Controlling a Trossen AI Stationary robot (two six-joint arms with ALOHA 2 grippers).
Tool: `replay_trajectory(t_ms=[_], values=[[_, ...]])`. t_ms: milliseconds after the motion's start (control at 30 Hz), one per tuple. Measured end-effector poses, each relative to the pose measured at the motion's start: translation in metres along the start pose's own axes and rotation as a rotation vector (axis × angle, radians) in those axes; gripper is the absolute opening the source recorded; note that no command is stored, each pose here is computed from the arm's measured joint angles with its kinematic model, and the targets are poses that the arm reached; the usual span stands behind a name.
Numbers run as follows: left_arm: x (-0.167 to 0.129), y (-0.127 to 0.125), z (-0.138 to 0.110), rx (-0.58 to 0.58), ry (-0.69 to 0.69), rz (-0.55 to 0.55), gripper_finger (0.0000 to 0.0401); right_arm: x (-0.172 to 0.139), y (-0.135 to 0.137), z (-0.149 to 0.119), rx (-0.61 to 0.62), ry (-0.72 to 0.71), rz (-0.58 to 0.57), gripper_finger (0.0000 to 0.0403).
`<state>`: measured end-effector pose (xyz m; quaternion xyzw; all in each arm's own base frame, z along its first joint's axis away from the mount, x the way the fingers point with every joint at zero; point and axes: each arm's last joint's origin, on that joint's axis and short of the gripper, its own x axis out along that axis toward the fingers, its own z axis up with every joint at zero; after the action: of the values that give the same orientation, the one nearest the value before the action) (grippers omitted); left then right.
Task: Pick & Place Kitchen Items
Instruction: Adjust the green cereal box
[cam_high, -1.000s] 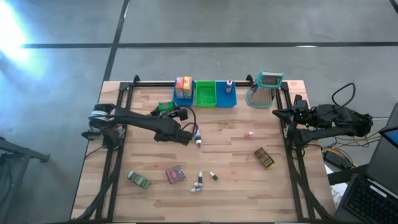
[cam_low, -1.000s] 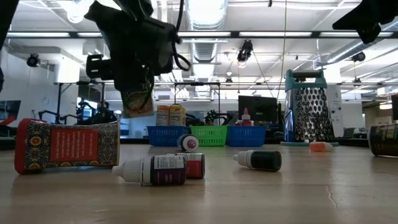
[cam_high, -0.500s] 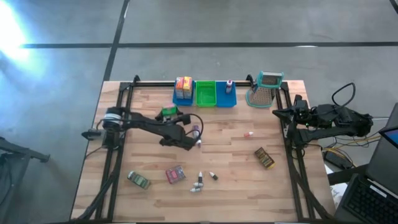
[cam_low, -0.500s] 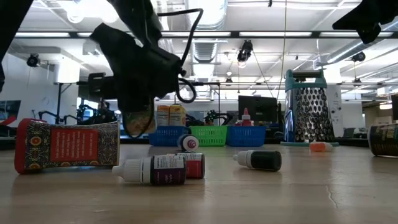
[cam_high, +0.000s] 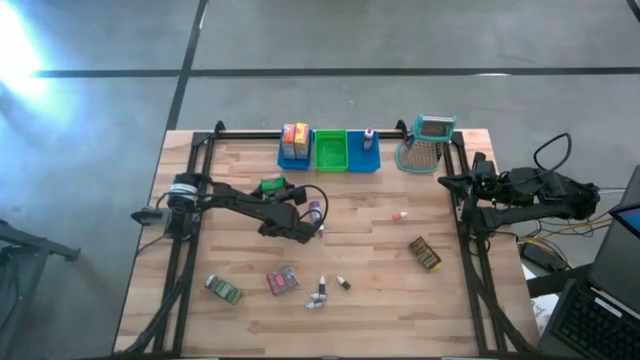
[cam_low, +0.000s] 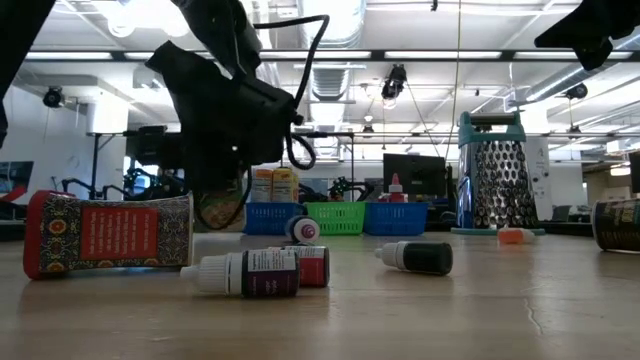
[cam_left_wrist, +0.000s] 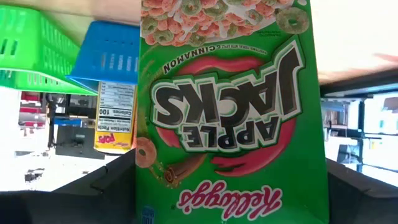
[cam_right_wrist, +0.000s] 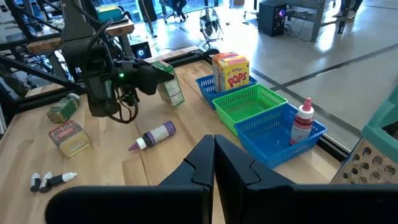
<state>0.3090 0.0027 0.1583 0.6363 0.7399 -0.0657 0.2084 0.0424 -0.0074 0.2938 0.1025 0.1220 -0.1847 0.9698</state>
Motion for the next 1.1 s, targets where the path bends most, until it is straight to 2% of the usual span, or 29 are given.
replay_trajectory(t_ms=[133,367,1100], values=[[0.0000,-0.0002,0.0007,-0.008,-0.019,-0.013,0.0328,0.0000,0.0000,0.0000,0.000,0.000,0.000,0.0008],[-0.0002,-0.0014,0.0021,0.058,-0.074,-0.051,0.0328,0.0000,0.0000,0.0000,0.000,0.000,0.000,0.0008],[-0.0001,0.0008,0.0025,0.017,-0.057,-0.026,0.0328,-0.0001,0.0000,0.0000,0.000,0.000,0.000,0.0008]])
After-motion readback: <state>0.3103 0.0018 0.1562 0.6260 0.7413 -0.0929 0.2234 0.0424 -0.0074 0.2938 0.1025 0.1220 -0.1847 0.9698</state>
